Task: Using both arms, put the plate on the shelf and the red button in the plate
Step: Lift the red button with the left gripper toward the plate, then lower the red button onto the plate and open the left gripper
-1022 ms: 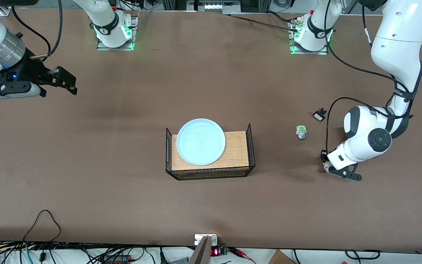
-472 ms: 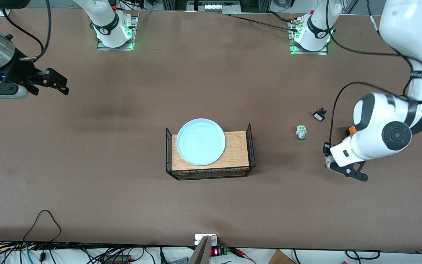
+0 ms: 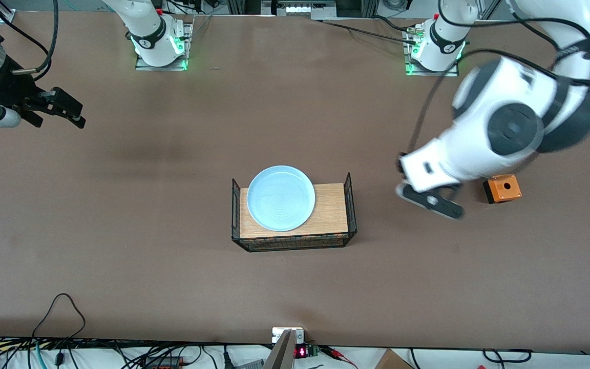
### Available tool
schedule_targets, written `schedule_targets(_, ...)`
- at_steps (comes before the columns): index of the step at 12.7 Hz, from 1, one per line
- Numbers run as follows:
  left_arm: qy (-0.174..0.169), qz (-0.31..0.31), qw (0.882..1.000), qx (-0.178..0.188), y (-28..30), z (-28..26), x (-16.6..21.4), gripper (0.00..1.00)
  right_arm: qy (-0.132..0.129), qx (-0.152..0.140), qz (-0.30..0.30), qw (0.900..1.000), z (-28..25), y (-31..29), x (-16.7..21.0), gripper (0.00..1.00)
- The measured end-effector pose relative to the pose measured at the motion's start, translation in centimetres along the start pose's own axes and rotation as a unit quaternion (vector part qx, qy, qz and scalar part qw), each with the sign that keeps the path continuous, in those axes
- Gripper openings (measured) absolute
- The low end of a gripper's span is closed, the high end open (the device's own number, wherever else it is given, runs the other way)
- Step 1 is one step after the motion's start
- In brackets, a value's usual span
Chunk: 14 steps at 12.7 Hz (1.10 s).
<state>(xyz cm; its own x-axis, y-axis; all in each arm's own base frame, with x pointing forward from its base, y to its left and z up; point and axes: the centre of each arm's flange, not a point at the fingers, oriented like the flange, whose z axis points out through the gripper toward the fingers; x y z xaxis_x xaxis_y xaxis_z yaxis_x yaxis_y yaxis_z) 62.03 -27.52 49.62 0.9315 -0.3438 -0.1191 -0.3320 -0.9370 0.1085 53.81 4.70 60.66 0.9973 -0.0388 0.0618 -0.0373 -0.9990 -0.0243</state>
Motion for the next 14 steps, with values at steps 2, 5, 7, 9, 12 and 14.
schedule_targets(2,0.023,-0.015,1.0,-0.012,7.4,-0.4,0.0,0.33,0.003,-0.015,-0.002,1.0,-0.2,0.3,-0.1,1.0)
schedule_targets(5,0.086,-0.039,0.994,-0.06,16.5,2.5,2.0,0.33,0.004,-0.019,0.005,1.0,-0.2,1.3,-0.1,1.0)
schedule_targets(7,0.107,-0.047,0.99,-0.079,18.6,6.2,4.0,0.33,0.0,-0.019,0.006,1.0,-0.1,1.5,-0.2,1.0)
schedule_targets(9,0.116,-0.052,0.989,-0.07,18.8,9.6,5.5,0.33,-0.011,-0.02,0.001,1.0,0.0,1.5,-0.5,1.0)
schedule_targets(12,0.13,-0.049,0.989,-0.047,19.9,13.4,6.6,0.33,-0.017,-0.021,0.0,1.0,0.2,1.5,-0.6,1.0)
schedule_targets(14,0.125,-0.046,0.99,-0.042,20.4,15.0,6.7,0.33,-0.017,-0.021,-0.001,1.0,0.2,1.4,-0.6,1.0)
